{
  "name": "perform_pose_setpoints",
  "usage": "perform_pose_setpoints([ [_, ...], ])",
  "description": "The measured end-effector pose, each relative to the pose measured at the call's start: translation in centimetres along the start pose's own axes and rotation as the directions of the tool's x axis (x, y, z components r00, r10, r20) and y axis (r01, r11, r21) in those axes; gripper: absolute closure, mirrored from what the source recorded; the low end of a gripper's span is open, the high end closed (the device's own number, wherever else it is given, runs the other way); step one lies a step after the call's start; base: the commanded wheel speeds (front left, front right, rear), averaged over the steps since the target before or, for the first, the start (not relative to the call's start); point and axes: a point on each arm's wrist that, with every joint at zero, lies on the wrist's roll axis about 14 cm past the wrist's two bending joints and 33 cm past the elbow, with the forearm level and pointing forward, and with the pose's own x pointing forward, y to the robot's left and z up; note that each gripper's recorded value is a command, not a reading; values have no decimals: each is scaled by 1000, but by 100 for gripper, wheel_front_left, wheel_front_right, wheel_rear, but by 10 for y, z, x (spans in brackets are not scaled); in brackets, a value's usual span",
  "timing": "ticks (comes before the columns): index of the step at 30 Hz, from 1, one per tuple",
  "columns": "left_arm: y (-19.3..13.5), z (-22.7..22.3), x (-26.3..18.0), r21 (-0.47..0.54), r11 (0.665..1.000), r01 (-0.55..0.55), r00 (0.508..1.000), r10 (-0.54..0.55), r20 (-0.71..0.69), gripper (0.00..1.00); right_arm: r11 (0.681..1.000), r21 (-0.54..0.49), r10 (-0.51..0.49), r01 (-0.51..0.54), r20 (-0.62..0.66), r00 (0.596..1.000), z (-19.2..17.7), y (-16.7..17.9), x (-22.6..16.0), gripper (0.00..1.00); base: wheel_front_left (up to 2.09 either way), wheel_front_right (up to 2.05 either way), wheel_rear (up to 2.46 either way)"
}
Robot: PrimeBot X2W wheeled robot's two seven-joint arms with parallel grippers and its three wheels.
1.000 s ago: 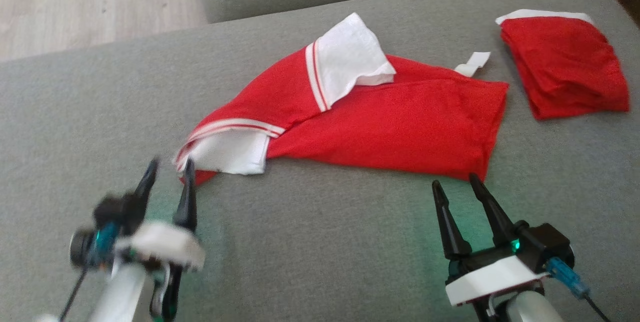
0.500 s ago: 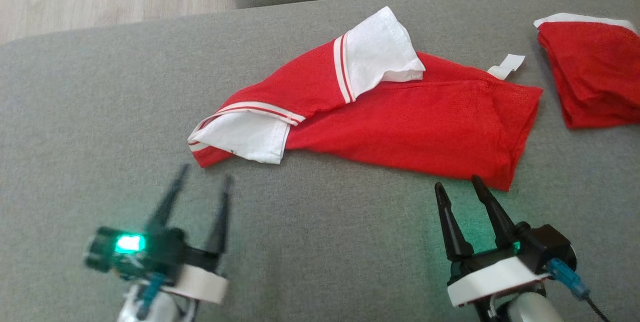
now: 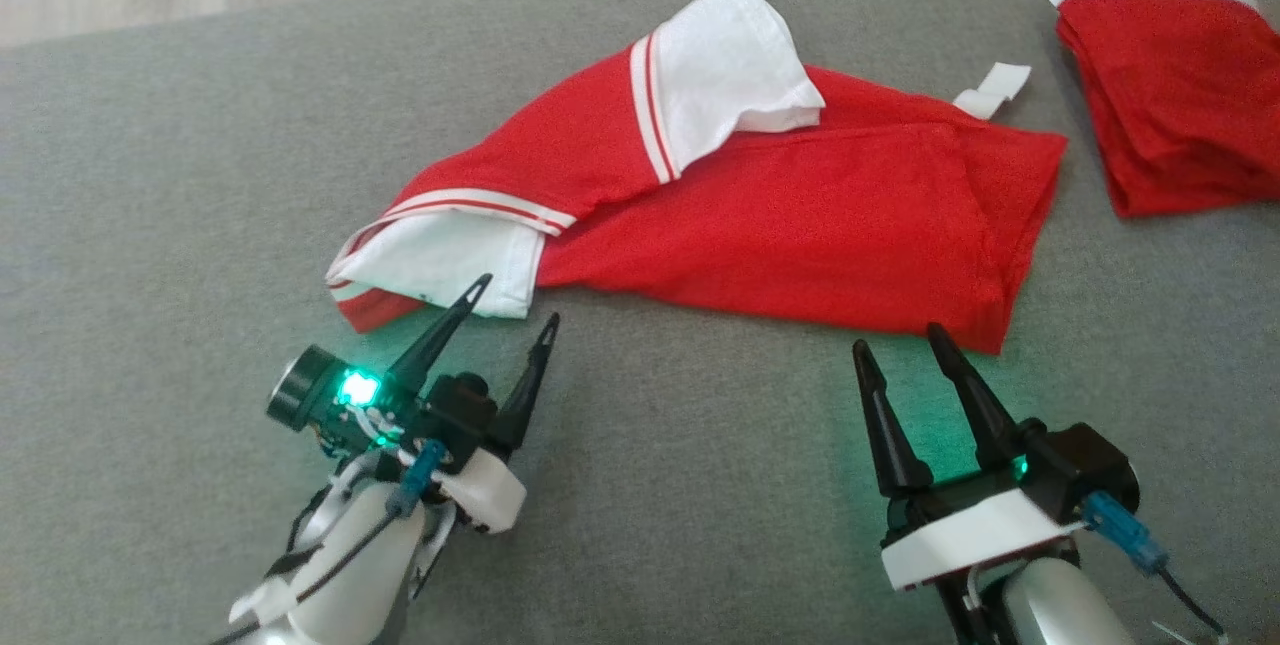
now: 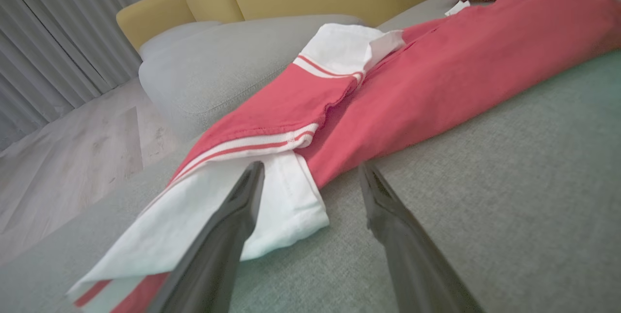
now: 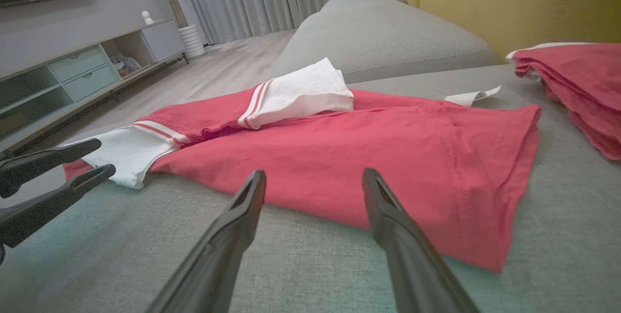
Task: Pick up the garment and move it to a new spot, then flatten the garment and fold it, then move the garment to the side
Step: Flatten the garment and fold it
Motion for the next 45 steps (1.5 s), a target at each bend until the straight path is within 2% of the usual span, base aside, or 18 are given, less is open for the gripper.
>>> perform_pose_setpoints([
  [6, -10, -40, 10, -63, 998, 25, 989, -34, -144, 0, 999, -2, -40, 40, -6, 999, -1, -13, 0, 0, 0, 0, 0],
  [9, -11, -45, 14, -86, 996, 29, 986, -43, -159, 0, 999, -1, -51, 51, -12, 999, -3, -17, -1, 0, 0, 0, 0],
  [10, -10, -44, 16, -93, 995, 28, 987, -42, -156, 6, 999, -1, -53, 53, -14, 999, -4, -17, -1, 0, 0, 0, 0],
  [12, -9, -45, 21, -110, 994, 29, 986, -46, -157, 6, 999, 1, -53, 53, -16, 998, -5, -17, 0, 0, 0, 0, 0],
  [13, -9, -45, 21, -114, 993, 28, 986, -46, -158, 11, 999, 1, -51, 51, -16, 999, -5, -17, 1, 0, 0, 0, 0],
  [14, -8, -45, 22, -118, 993, 26, 987, -45, -157, 27, 999, 1, -49, 49, -17, 999, -5, -17, 1, 0, 0, 0, 0],
  [15, -9, -46, 22, -122, 992, 27, 986, -46, -161, 67, 999, 1, -48, 48, -16, 999, -5, -16, 2, 0, 0, 0, 0],
  [16, -9, -46, 23, -127, 991, 29, 985, -50, -164, 87, 999, 1, -46, 46, -15, 999, -4, -16, 3, 0, 0, 0, 0],
  [17, -8, -46, 23, -136, 990, 24, 985, -46, -165, 100, 999, 0, -45, 45, -14, 999, -4, -16, 3, 0, 0, 0, 0],
  [26, -2, -30, 23, -147, 989, 2, 993, -20, -120, 100, 999, -6, -42, 42, 15, 999, 6, -15, 3, 0, 0, 0, 0],
  [30, 15, 16, 23, -132, 991, -36, 999, 40, 33, 100, 999, -9, -39, 40, 39, 998, 14, -14, 2, 0, 0, 0, 0],
  [37, 66, 64, -12, -72, 985, -157, 963, 169, 211, 100, 999, -25, -32, 34, 80, 996, 27, -14, 3, 0, 0, 0, 0],
  [40, 82, 81, -24, -52, 978, -201, 942, 208, 265, 100, 998, -41, -34, 37, 68, 997, 26, -24, 4, 0, 0, 0, 0],
  [45, 105, 98, -38, -41, 965, -260, 918, 260, 301, 100, 994, -96, -60, 60, 2, 998, 22, -61, 23, 0, 0, 0, 0],
])
